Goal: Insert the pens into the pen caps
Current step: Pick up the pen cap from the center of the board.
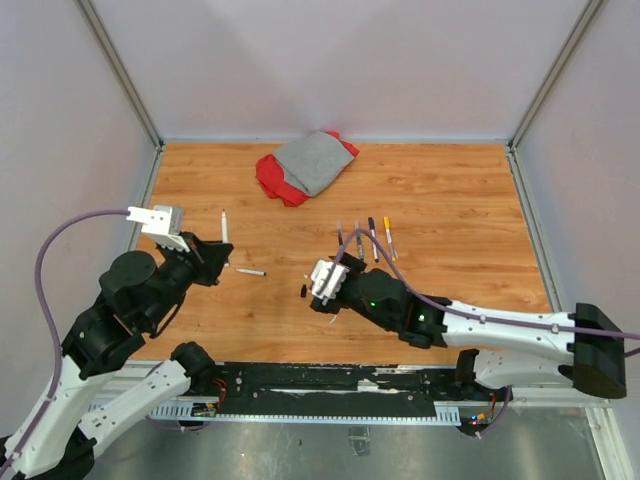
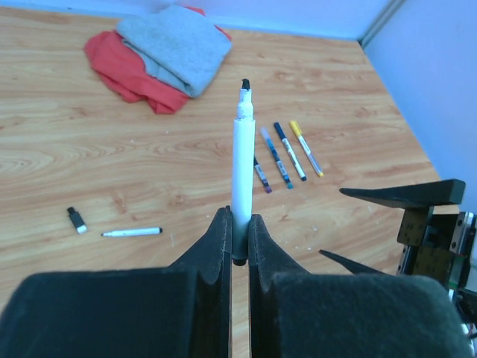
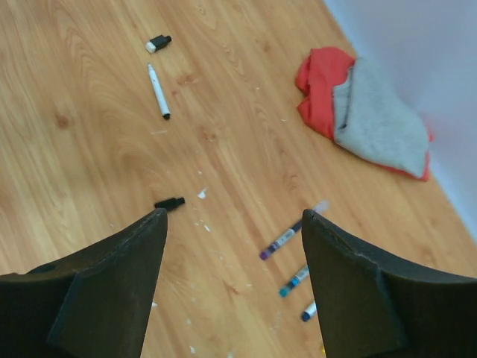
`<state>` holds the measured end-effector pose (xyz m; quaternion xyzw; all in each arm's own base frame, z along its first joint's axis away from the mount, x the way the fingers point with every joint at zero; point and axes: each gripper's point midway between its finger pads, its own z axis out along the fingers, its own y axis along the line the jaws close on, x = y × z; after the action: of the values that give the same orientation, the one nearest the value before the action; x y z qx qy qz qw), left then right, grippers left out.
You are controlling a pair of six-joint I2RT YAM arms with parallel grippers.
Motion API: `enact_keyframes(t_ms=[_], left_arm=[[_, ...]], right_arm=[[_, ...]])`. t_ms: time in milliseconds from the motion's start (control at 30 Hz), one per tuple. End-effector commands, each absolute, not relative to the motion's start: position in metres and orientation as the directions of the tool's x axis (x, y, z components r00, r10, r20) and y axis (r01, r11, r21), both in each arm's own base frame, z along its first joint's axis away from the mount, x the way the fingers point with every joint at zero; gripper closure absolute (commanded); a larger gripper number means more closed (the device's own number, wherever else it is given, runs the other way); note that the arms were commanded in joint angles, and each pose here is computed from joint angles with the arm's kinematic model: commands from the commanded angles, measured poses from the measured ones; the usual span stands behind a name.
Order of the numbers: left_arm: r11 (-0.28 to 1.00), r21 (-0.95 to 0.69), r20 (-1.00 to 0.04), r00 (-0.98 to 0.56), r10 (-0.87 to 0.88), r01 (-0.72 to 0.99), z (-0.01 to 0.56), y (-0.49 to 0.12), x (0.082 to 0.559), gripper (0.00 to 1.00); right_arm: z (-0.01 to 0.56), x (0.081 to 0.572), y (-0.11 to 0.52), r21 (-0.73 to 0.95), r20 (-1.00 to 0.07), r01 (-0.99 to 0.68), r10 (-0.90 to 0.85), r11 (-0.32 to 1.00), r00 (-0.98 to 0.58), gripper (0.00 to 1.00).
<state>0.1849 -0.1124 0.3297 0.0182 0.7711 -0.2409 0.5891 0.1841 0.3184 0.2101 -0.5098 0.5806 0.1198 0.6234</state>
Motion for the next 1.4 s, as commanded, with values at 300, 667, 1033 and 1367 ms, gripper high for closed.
enact_keyframes(t_ms=[300, 667, 1033, 1367], left_arm=[[0.915, -0.376, -0.914, -0.221, -0.341, 0.144, 0.328, -0.06, 0.171, 1.0], [0.895, -0.436, -0.896, -0.141, -0.422, 0.091, 0.331, -0.041, 0.165, 1.0], [0.879, -0.462, -0.886, -0.113, -0.451, 0.117, 0.327, -0.042, 0.163, 1.0], [0.843, -0.523, -0.852, -0.056, -0.52, 0.126, 0.327, -0.032, 0.155, 1.0]], right_arm=[[0.179, 0.19, 0.436, 0.154, -0.831, -0.796, -0.359, 0.586, -0.425, 0.26], [0.151, 0.23, 0.509, 0.439, -0.737, -0.728, -0.252, 0.527, -0.627, 0.26], [0.128, 0.282, 0.539, 0.319, -0.774, -0.707, -0.257, 0.631, -0.579, 0.26], [0.113, 0.307, 0.575, 0.286, -0.781, -0.674, -0.241, 0.681, -0.576, 0.3]])
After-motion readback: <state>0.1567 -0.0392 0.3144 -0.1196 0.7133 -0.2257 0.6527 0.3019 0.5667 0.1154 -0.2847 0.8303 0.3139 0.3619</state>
